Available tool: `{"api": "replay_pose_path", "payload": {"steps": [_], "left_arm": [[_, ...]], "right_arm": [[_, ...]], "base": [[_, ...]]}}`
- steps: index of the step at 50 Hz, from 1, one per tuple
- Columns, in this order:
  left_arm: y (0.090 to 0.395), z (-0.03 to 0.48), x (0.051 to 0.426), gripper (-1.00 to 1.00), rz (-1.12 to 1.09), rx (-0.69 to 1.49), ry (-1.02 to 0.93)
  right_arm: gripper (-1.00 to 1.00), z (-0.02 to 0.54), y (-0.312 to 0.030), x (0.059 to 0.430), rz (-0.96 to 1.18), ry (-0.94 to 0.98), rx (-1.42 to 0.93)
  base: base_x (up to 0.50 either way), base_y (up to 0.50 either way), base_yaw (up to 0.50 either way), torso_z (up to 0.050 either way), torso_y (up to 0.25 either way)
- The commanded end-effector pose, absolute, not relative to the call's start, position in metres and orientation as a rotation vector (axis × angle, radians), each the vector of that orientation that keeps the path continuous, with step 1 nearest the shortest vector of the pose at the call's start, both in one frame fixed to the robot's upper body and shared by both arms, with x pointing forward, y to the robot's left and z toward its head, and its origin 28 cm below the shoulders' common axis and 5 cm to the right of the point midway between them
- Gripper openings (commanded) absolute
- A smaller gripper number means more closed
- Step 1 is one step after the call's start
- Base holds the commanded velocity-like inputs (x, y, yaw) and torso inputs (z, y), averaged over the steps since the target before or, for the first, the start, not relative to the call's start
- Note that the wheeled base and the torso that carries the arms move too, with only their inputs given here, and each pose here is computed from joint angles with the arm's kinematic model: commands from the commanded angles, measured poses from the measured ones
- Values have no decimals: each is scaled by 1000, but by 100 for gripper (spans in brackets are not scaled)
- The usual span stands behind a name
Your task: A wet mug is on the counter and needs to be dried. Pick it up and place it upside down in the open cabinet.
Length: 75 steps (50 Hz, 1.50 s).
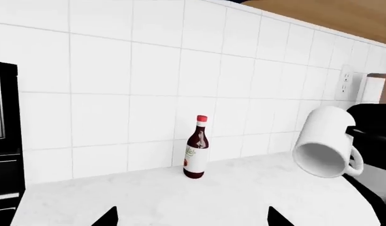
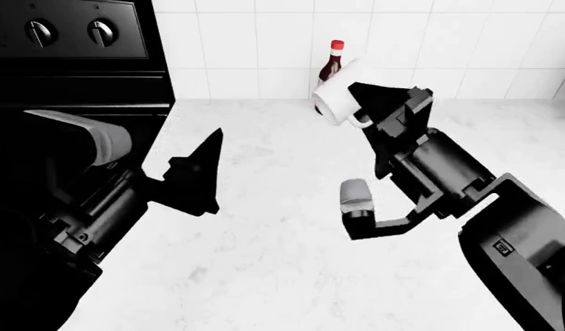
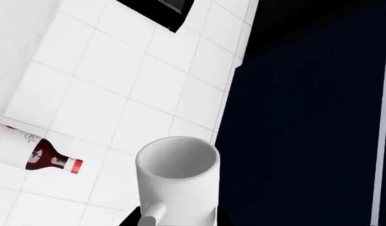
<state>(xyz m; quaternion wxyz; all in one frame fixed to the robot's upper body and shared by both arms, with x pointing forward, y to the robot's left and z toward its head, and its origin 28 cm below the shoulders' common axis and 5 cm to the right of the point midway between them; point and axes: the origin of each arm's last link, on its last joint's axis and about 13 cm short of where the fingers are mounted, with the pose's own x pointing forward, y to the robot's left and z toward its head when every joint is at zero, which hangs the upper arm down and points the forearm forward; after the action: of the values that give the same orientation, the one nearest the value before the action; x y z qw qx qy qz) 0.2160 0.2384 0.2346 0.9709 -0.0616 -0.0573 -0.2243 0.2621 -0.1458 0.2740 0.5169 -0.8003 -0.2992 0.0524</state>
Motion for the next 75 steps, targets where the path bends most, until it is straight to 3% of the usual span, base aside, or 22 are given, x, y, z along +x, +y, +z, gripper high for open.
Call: {"api": "replay_pose_path", "payload": {"steps": [1, 20, 29, 44, 75], "left_arm": [[238, 237, 213, 100, -535, -138, -81], [242, 241, 208, 100, -629, -117, -37], [241, 243, 200, 100, -814, -151, 24], [239, 236, 200, 100, -941, -141, 88], [248, 257, 210, 100, -995, -55, 135]], "right_arm": [[-100, 283, -150, 261, 107, -888, -2186], [-100, 301, -154, 261, 126, -1173, -2429], [-100, 309, -152, 259, 138, -1281, -2476], [-100, 306, -152, 259, 145, -1378, -2505], [-100, 284, -155, 251, 257, -1448, -2501]], "base": [[0, 0, 0, 0, 0], [0, 0, 0, 0, 1], [0, 0, 0, 0, 0], [0, 0, 0, 0, 1], [0, 0, 0, 0, 0]]}}
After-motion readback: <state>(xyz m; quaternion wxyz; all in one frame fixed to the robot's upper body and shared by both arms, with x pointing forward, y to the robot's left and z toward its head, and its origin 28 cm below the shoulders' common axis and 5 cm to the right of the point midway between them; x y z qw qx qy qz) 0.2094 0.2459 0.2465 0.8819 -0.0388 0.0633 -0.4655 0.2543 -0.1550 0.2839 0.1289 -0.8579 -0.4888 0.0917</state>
